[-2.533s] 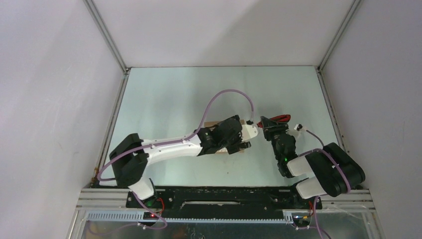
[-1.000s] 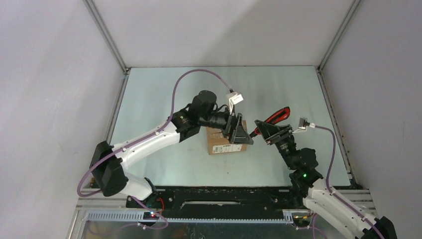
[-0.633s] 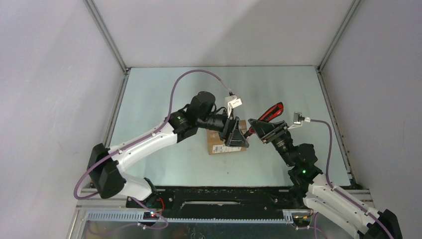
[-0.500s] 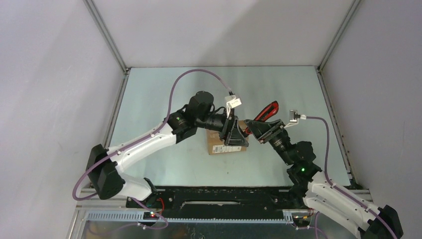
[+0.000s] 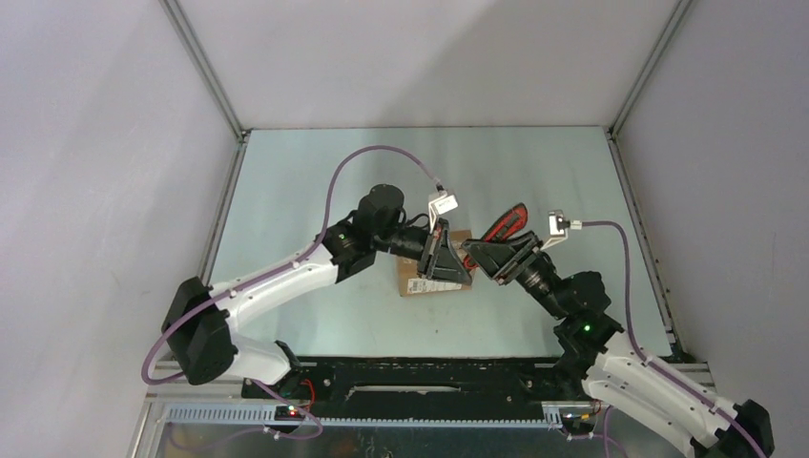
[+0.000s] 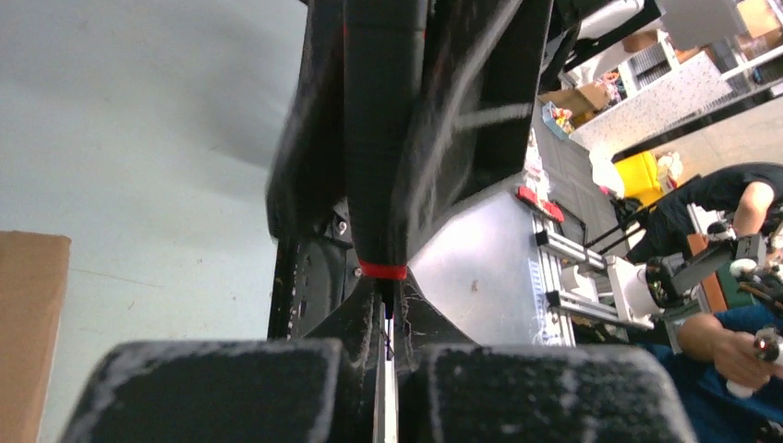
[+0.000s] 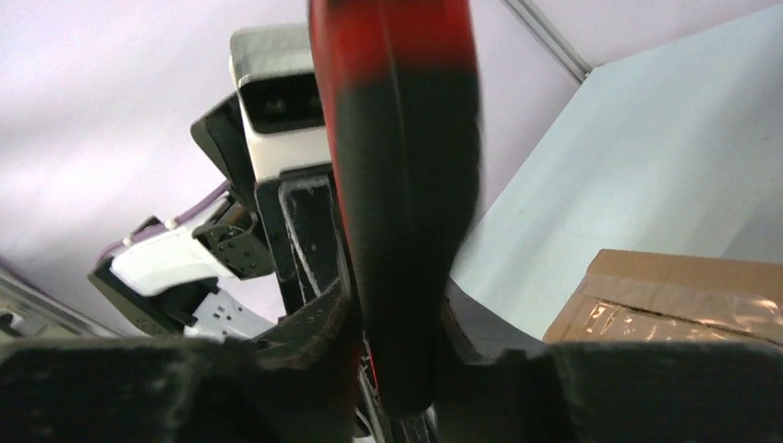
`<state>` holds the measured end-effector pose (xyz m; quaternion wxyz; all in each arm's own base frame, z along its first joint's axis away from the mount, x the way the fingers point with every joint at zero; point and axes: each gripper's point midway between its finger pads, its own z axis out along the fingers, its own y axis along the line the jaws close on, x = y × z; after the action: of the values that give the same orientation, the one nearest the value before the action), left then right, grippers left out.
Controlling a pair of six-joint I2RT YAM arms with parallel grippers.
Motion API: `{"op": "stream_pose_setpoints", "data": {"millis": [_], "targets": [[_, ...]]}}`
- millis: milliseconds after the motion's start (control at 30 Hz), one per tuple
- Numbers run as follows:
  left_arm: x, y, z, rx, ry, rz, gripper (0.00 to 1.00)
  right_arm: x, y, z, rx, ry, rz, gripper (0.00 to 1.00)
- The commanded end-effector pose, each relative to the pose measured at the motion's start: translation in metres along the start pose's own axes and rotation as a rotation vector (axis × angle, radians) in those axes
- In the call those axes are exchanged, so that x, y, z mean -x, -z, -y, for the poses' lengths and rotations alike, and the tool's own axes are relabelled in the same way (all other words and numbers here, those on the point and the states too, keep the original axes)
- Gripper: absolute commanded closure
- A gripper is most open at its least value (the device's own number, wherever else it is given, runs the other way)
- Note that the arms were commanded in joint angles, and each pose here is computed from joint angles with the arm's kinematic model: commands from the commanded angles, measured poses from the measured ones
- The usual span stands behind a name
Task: Unpack the express box
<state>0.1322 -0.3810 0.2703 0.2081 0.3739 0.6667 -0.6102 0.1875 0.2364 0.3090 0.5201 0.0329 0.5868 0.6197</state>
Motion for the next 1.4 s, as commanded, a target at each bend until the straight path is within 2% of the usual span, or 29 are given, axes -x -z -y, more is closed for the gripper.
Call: {"op": "stream_pose_setpoints", "data": {"millis": [0, 67, 100, 367, 500, 600, 733, 933, 1133, 1167, 1233, 1300, 1367], "targets": [[-0.019, 0.013, 0.013, -0.038, -0.068, -0.112, 1.0, 0.016, 0.011, -0.011, 0.016, 0.025, -0.021, 0.57], [-0.03, 0.018, 0.012, -0.038, -0.088, -0.185, 1.0, 0.02, 0.02, -0.006, 0.007, 0.036, -0.044, 0.35], [-0.034, 0.019, 0.012, -0.039, -0.09, -0.204, 1.0, 0.017, 0.026, -0.009, 0.026, 0.037, -0.079, 0.3], [-0.052, 0.029, 0.022, -0.076, -0.12, -0.323, 1.0, -0.01, 0.05, -0.02, 0.116, 0.045, -0.299, 0.25], [-0.057, 0.03, 0.026, -0.104, -0.124, -0.346, 1.0, -0.02, 0.058, -0.026, 0.146, 0.06, -0.372, 0.29], [-0.059, 0.032, 0.031, -0.128, -0.127, -0.358, 1.0, -0.025, 0.063, -0.026, 0.15, 0.089, -0.402, 0.37], [-0.061, 0.034, 0.034, -0.151, -0.125, -0.365, 1.0, -0.035, 0.069, -0.026, 0.163, 0.108, -0.481, 0.37], [-0.065, 0.033, 0.035, -0.152, -0.125, -0.379, 1.0, -0.043, 0.069, -0.024, 0.154, 0.125, -0.533, 0.34], [-0.065, 0.032, 0.034, -0.152, -0.122, -0.383, 1.0, -0.061, 0.068, -0.022, 0.144, 0.136, -0.611, 0.4], [-0.065, 0.032, 0.035, -0.154, -0.124, -0.384, 1.0, -0.063, 0.068, -0.019, 0.124, 0.136, -0.617, 0.43], [-0.065, 0.033, 0.034, -0.147, -0.125, -0.385, 1.0, -0.064, 0.067, -0.017, 0.114, 0.133, -0.618, 0.58], [-0.065, 0.033, 0.033, -0.142, -0.124, -0.386, 1.0, -0.064, 0.066, -0.015, 0.105, 0.13, -0.621, 0.65], [-0.066, 0.034, 0.033, -0.139, -0.125, -0.385, 1.0, -0.064, 0.065, -0.012, 0.094, 0.13, -0.617, 0.81]]}}
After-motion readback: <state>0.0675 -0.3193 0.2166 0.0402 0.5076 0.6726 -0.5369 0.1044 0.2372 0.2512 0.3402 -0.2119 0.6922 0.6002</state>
